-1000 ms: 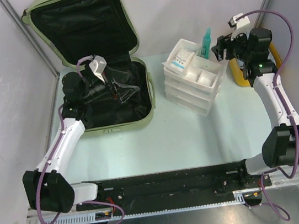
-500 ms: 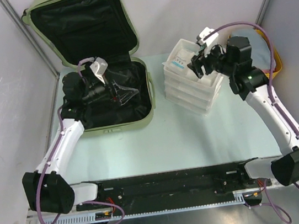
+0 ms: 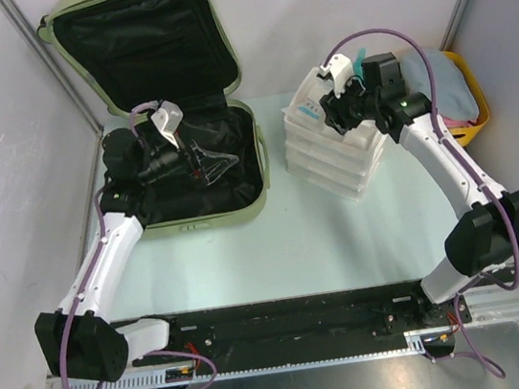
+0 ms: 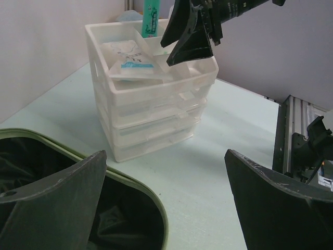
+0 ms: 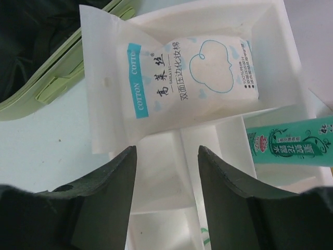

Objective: Open, take out, and arrange the luggage

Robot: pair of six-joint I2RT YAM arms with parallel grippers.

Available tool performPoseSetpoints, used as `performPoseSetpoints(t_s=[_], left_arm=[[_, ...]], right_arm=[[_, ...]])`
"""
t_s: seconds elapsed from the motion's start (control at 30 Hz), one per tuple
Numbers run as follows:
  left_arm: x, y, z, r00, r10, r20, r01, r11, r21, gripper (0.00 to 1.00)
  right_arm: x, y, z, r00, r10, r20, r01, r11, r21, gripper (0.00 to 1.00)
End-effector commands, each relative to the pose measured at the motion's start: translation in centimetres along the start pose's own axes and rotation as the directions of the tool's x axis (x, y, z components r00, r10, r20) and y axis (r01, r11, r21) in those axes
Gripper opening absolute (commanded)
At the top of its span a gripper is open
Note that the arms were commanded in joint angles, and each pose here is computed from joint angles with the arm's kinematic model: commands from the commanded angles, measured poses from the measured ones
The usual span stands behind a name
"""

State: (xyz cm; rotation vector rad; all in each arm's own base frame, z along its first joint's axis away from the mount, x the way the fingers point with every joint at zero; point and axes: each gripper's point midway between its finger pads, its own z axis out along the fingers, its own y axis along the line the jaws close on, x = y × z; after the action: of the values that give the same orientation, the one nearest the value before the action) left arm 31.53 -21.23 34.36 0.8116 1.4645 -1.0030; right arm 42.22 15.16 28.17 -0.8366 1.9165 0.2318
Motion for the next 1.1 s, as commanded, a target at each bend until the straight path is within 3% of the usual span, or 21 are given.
performPoseSetpoints(t_s=[0.0, 0.33, 0.63, 0.83, 1.07], left_arm=[[-1.2, -0.4, -0.6, 0.998, 0.061, 0.026, -0.06, 0.998, -0.012, 0.99], [-0.9, -0.6, -0.7, 0.998, 0.061, 0.02, -0.061, 0.998, -0.006, 0.99], [-0.9, -0.5, -0.6, 0.998, 0.06, 0.017, -0.06, 0.998, -0.002, 0.99], [-0.5, -0.4, -0.5, 0.999, 0.053, 0.01, -0.053, 0.999, -0.003, 0.99], [0.1, -0.2, -0.4, 0.999, 0.032, -0.001, -0.032, 0.999, 0.004, 0.99]], right_arm=[[-1.1, -1.0, 0.4, 1.0, -0.027, -0.002, 0.027, 1.0, 0.006, 0.53], [1.1, -1.1, 0.4, 0.995, 0.043, -0.094, -0.05, 0.996, -0.068, 0.38], [2.5, 0.9, -1.9, 0.986, 0.073, -0.147, -0.086, 0.992, -0.089, 0.0], [3.4, 3.2, -5.0, 0.975, 0.152, -0.161, -0.163, 0.985, -0.053, 0.0], [6.3, 1.8, -9.5, 0.941, 0.289, -0.175, -0.256, 0.949, 0.186, 0.0]])
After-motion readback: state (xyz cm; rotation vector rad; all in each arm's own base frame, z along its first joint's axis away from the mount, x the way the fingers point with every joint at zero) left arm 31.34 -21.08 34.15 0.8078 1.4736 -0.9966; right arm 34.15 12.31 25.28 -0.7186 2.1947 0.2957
